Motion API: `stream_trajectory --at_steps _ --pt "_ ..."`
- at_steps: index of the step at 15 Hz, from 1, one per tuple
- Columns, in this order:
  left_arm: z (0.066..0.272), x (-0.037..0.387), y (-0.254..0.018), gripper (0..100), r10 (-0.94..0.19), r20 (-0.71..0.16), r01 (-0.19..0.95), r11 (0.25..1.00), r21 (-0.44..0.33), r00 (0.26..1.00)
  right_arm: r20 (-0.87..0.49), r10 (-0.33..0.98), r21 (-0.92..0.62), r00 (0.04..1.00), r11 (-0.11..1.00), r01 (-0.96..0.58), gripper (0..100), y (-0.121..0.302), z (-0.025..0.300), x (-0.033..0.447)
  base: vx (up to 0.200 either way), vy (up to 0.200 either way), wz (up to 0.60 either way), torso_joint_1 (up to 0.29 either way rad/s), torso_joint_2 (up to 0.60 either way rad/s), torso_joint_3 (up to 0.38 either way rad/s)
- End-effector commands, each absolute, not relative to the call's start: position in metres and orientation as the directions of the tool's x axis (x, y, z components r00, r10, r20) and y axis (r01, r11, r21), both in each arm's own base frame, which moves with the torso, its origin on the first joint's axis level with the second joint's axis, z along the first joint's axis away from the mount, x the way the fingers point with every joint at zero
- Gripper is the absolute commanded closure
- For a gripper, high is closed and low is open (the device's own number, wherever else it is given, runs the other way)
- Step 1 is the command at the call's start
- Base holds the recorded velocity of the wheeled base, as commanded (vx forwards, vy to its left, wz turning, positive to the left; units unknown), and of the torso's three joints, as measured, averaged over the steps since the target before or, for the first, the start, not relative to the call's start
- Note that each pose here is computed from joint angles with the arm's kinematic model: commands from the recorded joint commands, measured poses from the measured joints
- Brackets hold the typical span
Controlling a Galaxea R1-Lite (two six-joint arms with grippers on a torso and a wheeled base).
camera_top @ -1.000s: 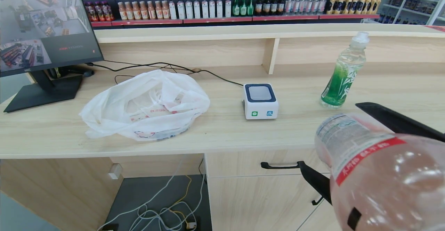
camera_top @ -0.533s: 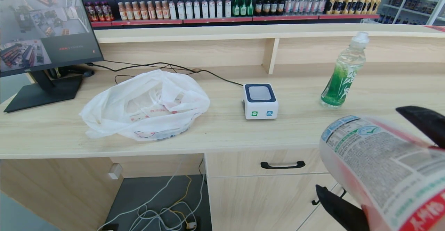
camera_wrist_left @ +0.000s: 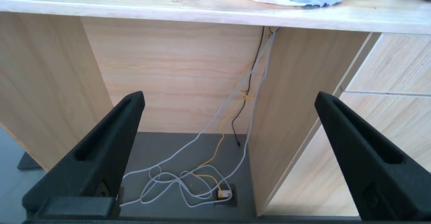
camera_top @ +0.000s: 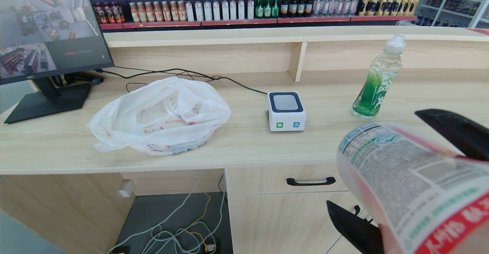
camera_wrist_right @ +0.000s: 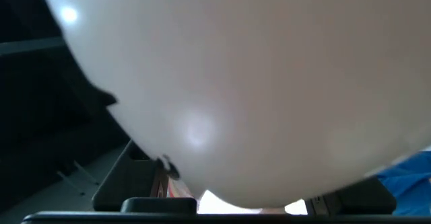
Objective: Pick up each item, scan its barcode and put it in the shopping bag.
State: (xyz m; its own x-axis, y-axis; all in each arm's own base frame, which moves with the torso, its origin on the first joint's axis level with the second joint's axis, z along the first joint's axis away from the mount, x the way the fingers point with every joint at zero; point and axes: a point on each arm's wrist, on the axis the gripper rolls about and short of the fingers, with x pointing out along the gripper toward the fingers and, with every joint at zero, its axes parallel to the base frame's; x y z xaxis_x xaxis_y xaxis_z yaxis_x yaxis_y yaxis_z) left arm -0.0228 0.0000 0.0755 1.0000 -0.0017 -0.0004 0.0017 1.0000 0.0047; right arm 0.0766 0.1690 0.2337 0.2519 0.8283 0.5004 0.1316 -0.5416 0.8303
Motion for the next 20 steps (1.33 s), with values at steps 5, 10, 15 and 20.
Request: stream_trajectory --at_steps 5,10,15,20 --pt "0.075 -0.023 0.000 0 -0.002 0.000 0.002 1.000 0.005 1.000 0.489 0.834 0.836 0.256 -0.532 0.136 100 0.173 0.231 0.078 0.000 0.000 0.00 0.000 0.00 0.000" --pt "0.075 -0.023 0.000 0 -0.002 0.000 0.002 1.000 0.005 1.000 0.474 0.839 0.843 0.266 -0.520 0.138 100 0.173 0.228 0.080 0.000 0.000 0.00 0.000 0.00 0.000" --pt "0.075 -0.023 0.000 0 -0.002 0.000 0.002 1.000 0.005 1.000 0.432 0.851 0.868 0.297 -0.482 0.119 100 0.179 0.218 0.089 0.000 0.000 0.00 0.000 0.00 0.000" --pt "0.075 -0.023 0.000 0 -0.002 0.000 0.002 1.000 0.005 1.000 0.355 0.887 0.934 0.297 -0.352 -0.064 100 0.201 0.201 0.100 0.000 0.000 0.00 0.000 0.00 0.000"
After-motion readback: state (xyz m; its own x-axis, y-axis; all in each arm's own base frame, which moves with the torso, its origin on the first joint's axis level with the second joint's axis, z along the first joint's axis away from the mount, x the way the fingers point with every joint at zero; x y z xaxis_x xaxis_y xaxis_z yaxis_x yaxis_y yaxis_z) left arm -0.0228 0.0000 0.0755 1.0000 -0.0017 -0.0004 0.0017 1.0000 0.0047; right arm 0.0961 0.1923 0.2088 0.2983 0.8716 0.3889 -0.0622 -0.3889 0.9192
